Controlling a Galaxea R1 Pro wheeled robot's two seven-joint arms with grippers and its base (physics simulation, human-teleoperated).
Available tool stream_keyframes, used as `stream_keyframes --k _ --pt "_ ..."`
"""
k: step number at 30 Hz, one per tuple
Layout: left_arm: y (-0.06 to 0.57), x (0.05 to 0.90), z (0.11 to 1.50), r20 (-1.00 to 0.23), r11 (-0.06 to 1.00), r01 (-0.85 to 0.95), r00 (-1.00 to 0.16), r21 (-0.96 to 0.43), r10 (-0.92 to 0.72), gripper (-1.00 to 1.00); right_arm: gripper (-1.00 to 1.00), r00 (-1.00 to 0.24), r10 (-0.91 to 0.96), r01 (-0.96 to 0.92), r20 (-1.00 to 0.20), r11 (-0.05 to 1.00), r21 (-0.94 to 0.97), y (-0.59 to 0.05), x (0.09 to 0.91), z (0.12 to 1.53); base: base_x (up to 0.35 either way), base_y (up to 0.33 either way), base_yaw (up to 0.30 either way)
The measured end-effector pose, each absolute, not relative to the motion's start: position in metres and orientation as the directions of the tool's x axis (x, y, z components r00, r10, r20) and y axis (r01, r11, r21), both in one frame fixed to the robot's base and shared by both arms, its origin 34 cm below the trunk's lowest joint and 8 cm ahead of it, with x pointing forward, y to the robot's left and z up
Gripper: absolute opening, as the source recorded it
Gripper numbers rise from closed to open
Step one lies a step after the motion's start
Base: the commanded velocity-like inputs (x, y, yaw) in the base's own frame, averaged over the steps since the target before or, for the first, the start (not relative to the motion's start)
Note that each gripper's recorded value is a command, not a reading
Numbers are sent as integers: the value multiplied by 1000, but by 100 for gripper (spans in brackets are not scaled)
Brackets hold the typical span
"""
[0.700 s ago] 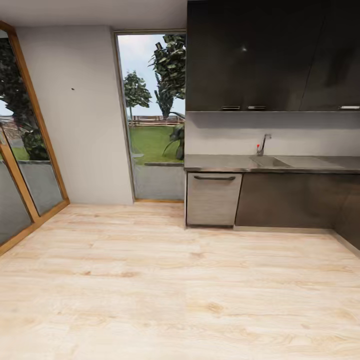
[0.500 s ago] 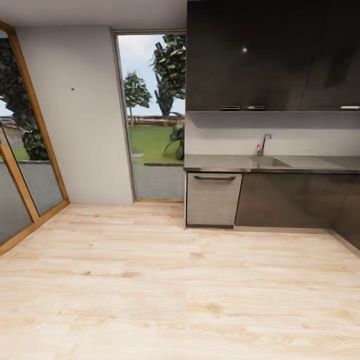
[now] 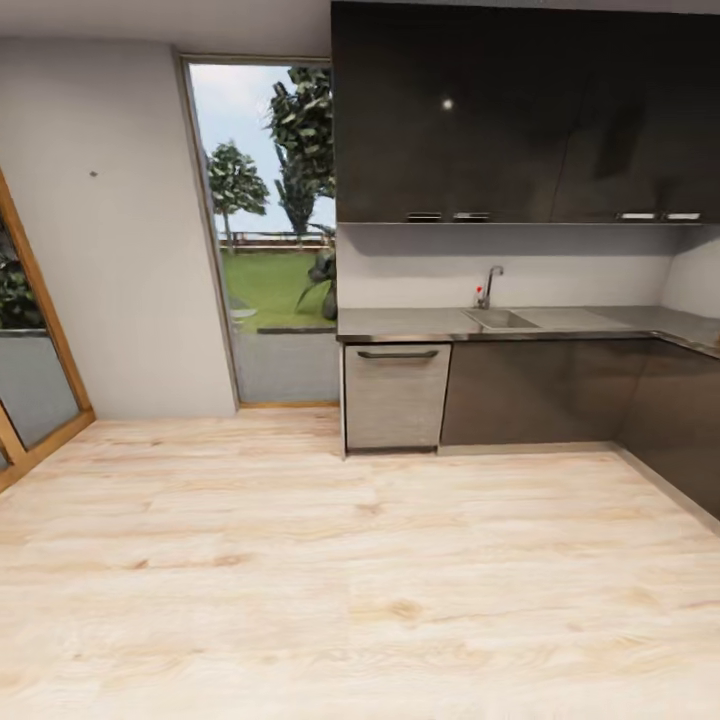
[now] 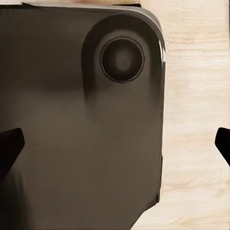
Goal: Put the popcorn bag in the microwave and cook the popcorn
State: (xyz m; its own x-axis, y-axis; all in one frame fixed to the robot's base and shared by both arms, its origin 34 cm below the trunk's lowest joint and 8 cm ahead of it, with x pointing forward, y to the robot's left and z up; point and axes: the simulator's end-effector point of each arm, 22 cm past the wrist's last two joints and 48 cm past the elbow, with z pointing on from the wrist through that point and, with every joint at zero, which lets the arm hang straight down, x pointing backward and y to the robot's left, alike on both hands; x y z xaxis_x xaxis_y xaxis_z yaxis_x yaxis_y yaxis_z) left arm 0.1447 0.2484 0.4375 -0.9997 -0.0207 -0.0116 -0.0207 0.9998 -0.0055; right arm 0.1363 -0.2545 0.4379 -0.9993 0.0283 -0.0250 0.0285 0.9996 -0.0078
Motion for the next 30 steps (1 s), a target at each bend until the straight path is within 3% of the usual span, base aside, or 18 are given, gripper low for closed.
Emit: stream_keyframes --k 30 --pt "242 146 438 -16 1000 -18 -1000 -13 -19 100 100 -999 34 34 -34 999 -1 -255 137 438 0 0 -286"
